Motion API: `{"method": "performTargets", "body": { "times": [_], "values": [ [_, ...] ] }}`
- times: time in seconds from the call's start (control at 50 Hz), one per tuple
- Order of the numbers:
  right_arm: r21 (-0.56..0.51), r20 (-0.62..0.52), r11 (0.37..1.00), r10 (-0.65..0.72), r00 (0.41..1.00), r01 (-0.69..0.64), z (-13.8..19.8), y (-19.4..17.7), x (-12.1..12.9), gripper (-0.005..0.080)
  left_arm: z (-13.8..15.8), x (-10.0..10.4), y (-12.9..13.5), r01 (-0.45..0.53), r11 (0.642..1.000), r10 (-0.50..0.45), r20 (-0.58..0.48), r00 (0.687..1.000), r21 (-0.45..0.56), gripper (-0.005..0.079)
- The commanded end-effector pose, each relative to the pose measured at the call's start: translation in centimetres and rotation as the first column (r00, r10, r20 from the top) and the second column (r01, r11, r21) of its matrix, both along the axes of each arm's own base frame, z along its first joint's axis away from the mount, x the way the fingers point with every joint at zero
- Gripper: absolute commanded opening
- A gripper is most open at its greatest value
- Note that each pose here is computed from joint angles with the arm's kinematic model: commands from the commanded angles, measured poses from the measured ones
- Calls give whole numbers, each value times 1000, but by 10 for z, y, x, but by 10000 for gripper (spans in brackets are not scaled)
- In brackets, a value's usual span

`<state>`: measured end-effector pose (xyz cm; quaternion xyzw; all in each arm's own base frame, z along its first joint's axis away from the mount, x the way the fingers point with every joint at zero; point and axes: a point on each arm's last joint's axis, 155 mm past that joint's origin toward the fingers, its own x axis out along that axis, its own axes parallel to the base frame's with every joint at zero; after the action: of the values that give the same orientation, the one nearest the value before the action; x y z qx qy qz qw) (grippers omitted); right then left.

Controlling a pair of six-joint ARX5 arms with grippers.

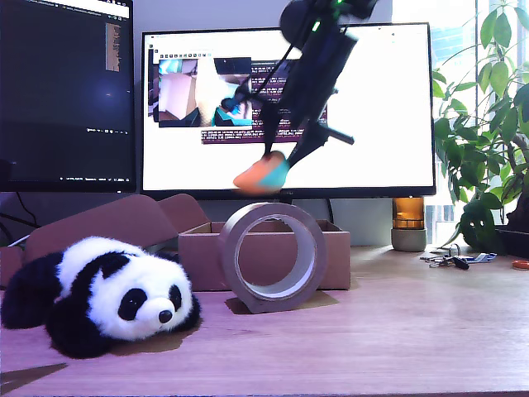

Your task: Pick up the fish toy and place it inside the cardboard box

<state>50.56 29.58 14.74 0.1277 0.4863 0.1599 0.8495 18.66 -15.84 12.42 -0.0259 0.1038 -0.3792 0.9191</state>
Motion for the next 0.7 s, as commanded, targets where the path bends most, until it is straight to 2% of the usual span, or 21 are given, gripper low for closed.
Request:
{"method": "performTargets", "body": {
  "times": [0.0, 0.36, 0.52, 0.68],
  "values": [
    [-2, -35, 1000, 15, 999, -15, -24, 16, -3, 68, -11, 0, 0, 1, 1000, -1, -19, 1000, 16, -12],
    [1, -51, 1000, 2, 999, -2, -36, 21, -2, 72, -11, 0, 0, 1, 1000, -1, -19, 1000, 16, -12],
    [-6, -50, 1000, -1, 999, 1, -37, 20, -2, 127, -11, 0, 0, 1, 1000, -1, -19, 1000, 16, -12],
    [-18, -23, 1000, 19, 1000, -19, -35, 20, 1, 130, -11, 0, 0, 1, 1000, -1, -19, 1000, 16, -12]
  ]
}}
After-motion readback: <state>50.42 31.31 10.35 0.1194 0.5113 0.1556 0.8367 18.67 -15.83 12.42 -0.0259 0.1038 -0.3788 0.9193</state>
